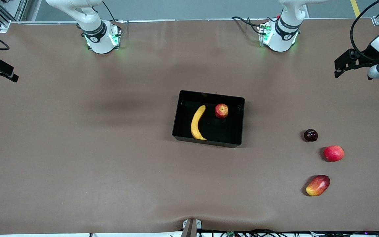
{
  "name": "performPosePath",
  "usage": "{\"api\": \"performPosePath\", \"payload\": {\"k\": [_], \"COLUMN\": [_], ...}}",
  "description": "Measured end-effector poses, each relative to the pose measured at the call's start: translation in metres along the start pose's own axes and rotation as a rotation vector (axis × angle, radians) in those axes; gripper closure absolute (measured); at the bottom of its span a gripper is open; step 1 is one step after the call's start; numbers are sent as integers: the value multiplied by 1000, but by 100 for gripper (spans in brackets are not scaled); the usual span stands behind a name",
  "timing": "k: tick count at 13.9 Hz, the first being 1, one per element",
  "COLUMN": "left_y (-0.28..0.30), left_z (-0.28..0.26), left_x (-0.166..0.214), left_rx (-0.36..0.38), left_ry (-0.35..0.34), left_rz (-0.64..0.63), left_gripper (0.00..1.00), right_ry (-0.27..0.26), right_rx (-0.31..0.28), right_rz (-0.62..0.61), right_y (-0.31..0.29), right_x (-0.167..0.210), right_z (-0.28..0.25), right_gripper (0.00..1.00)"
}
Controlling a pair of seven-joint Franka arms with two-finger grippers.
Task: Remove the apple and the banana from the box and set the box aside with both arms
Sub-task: 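Move the left gripper from rest toward the black box, then lower the left gripper into the box and grasp the red apple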
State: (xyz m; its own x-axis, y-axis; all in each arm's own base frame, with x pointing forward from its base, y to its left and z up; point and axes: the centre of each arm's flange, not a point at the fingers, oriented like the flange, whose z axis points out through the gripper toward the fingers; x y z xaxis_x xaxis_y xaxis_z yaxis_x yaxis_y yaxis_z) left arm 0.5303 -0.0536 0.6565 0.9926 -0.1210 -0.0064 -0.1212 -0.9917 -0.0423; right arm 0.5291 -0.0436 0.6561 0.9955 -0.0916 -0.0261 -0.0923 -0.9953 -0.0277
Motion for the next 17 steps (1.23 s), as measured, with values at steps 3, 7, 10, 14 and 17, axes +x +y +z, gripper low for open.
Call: {"api": "performPosePath", "payload": {"k": [3,7,10,14,17], "left_y": [-4,-4,38,139,198], "left_z": [0,12,50,108,158], "left_x": [0,5,24,39,38], "left_rx": [0,-4,-17,-28,-43], "left_ry": [0,-26,-82,-60,-47], "left_rz": [-6,-30,-32,-97,-156], "left_gripper": [0,0,0,0,0], "right_ry": [0,0,0,0,-1], "right_rx": [0,0,0,0,0], "right_rz": [0,0,0,0,1], "right_y": [0,0,0,0,1], "right_x": [0,0,0,0,0], "right_z": [0,0,0,0,0], "right_gripper": [0,0,0,0,0]}}
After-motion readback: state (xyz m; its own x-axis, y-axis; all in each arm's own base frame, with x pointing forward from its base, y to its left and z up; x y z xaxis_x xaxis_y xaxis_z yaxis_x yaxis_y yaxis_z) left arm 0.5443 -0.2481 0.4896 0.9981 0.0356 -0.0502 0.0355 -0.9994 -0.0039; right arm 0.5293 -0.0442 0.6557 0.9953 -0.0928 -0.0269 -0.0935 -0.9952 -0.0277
